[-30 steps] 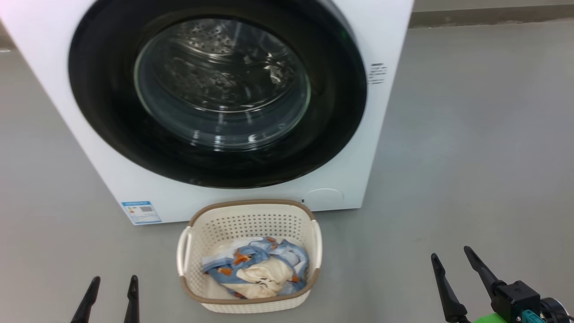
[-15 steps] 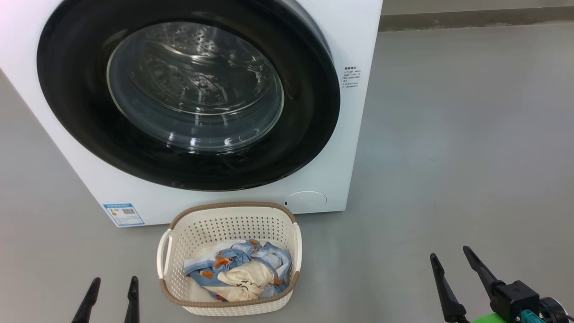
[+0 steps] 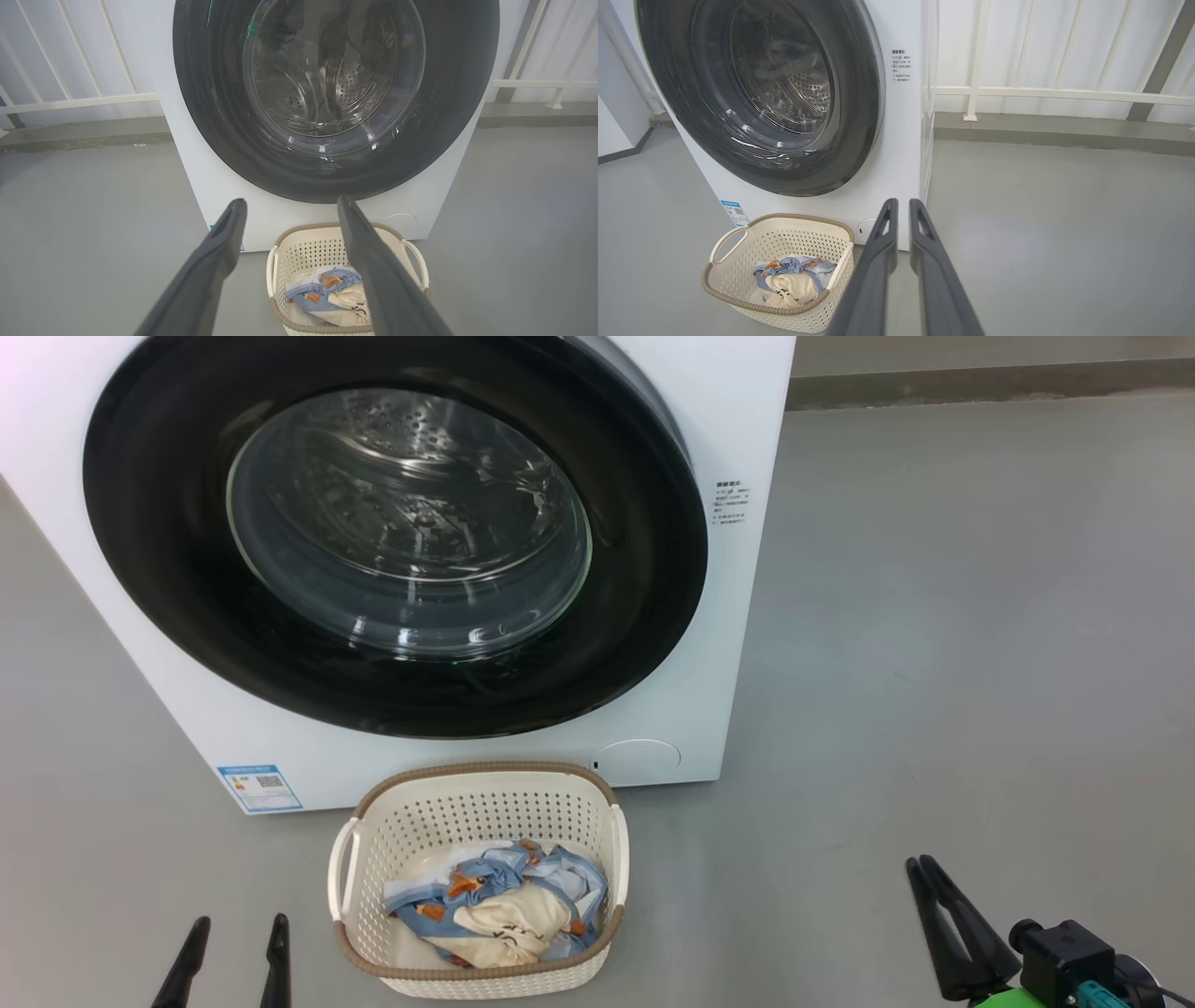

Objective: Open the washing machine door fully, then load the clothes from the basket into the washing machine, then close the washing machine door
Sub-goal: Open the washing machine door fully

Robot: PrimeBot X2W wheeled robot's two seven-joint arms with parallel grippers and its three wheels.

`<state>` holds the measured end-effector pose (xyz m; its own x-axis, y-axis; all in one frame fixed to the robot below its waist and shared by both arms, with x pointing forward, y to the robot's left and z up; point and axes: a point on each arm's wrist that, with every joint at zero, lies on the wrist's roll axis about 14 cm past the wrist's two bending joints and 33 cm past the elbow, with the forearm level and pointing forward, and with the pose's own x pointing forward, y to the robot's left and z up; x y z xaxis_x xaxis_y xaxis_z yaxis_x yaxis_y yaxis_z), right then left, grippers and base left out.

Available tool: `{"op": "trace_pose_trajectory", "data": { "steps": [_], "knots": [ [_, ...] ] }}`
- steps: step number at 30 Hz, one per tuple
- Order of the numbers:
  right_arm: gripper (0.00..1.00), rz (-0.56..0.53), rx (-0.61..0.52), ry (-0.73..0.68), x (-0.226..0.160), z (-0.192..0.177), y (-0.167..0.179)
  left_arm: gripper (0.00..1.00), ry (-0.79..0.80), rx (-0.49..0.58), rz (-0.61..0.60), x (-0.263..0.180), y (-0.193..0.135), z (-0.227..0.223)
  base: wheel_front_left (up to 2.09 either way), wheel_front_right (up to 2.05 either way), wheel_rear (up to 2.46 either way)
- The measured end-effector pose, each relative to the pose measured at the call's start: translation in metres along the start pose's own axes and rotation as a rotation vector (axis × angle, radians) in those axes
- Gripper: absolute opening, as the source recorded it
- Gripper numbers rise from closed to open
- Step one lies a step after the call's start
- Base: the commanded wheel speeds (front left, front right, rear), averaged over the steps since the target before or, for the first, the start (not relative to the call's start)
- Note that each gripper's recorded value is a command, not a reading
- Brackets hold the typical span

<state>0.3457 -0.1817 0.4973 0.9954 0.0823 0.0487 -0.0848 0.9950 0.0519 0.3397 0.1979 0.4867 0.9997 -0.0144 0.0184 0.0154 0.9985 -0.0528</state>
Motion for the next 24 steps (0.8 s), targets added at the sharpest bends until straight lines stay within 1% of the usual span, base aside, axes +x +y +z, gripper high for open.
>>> {"op": "trace_pose_trajectory", "data": {
  "steps": [4,10,17,21,24],
  "knots": [
    [0.0,-0.005,0.017,-0.009,0.0,0.002,-0.001,1.0,-0.002,0.0,-0.002,0.0,-0.001,0.001,0.0,0.0,0.0],
    [0.0,-0.061,0.186,-0.052,0.0,0.01,-0.006,1.0,-0.002,-0.001,-0.006,0.001,-0.002,0.001,0.0,0.0,0.0],
    [0.0,-0.156,0.486,-0.096,-0.002,0.01,-0.022,1.0,0.008,-0.002,-0.008,0.001,-0.003,-0.002,0.0,0.0,0.0],
    [0.0,-0.279,0.77,-0.147,-0.008,0.004,-0.049,1.0,0.015,-0.004,-0.009,0.002,-0.003,-0.005,0.0,0.0,0.0],
    [0.0,-0.342,0.95,-0.175,-0.011,-0.002,-0.06,1.0,0.02,-0.004,-0.013,0.002,-0.004,-0.006,0.0,0.0,0.0]
  ]
}}
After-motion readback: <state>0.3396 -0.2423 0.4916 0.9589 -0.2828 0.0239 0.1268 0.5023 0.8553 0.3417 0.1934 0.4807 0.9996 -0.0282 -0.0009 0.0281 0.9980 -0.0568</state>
